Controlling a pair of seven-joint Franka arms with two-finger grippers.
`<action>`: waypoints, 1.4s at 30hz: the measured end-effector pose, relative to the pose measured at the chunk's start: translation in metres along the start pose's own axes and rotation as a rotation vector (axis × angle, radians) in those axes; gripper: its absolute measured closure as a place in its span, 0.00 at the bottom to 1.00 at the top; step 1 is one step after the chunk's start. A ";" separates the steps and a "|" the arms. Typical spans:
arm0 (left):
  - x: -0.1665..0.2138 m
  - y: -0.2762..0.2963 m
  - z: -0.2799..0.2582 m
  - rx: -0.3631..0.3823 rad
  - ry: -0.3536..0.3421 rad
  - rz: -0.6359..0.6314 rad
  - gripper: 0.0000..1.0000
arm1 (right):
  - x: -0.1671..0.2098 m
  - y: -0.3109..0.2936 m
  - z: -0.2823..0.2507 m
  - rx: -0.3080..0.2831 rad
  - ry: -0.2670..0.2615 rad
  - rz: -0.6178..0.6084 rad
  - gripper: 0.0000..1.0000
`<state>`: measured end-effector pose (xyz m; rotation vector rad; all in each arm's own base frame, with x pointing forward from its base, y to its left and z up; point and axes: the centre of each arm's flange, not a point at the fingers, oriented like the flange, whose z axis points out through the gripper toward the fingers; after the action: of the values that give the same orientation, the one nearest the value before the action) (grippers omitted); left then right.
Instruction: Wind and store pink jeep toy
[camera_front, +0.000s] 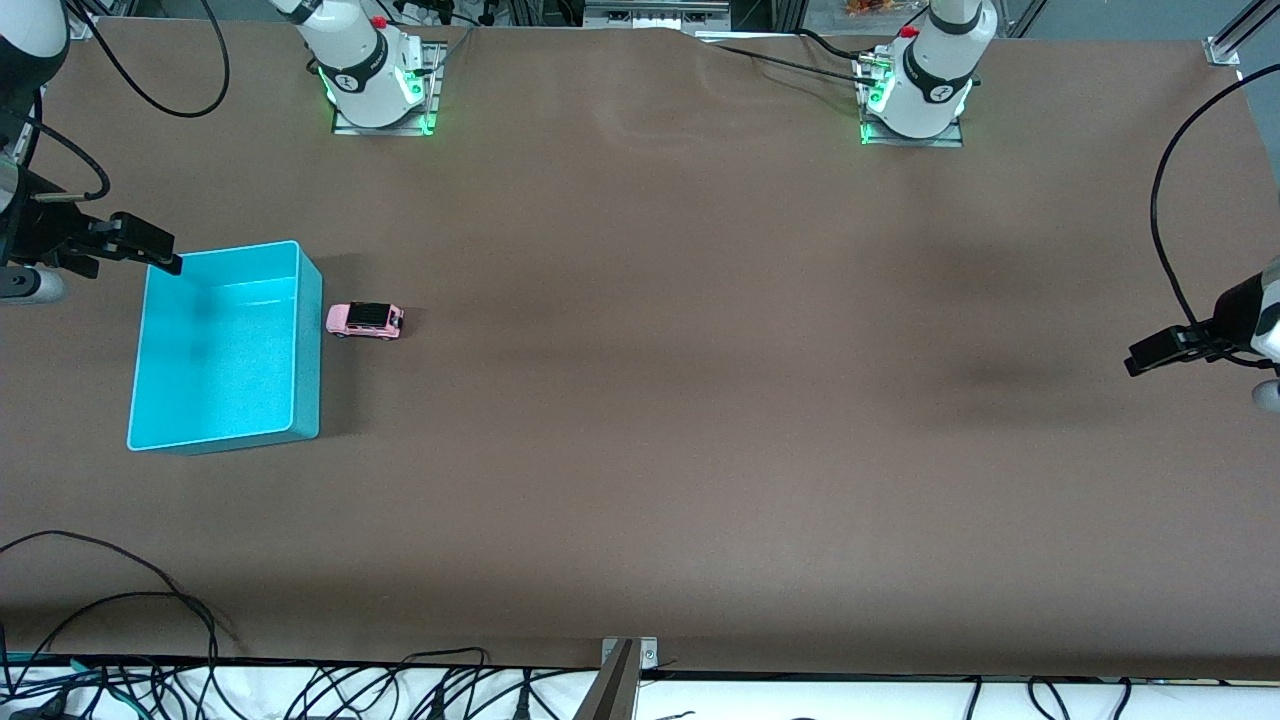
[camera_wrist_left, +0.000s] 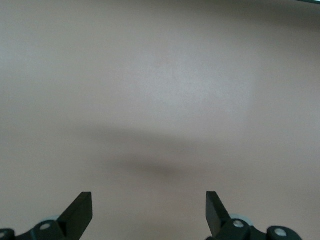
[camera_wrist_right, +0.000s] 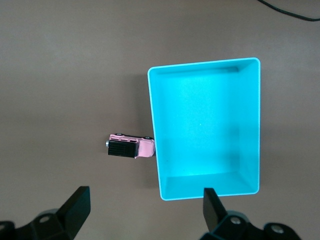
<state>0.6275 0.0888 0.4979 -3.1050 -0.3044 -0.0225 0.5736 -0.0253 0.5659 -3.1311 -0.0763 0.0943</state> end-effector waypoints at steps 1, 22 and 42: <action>0.000 0.001 0.001 0.000 -0.002 0.001 0.00 | 0.000 0.000 0.000 0.000 0.000 0.000 0.00; 0.001 0.000 0.005 0.001 -0.008 -0.001 0.00 | 0.000 0.002 0.000 0.000 -0.001 0.003 0.00; 0.003 0.003 0.013 0.003 -0.022 0.004 0.00 | -0.002 -0.006 0.003 0.002 -0.027 -0.012 0.00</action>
<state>0.6307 0.0869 0.4851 -3.1050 -0.2991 0.0117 0.5710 -0.0195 0.5631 -3.1275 -0.0944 0.1367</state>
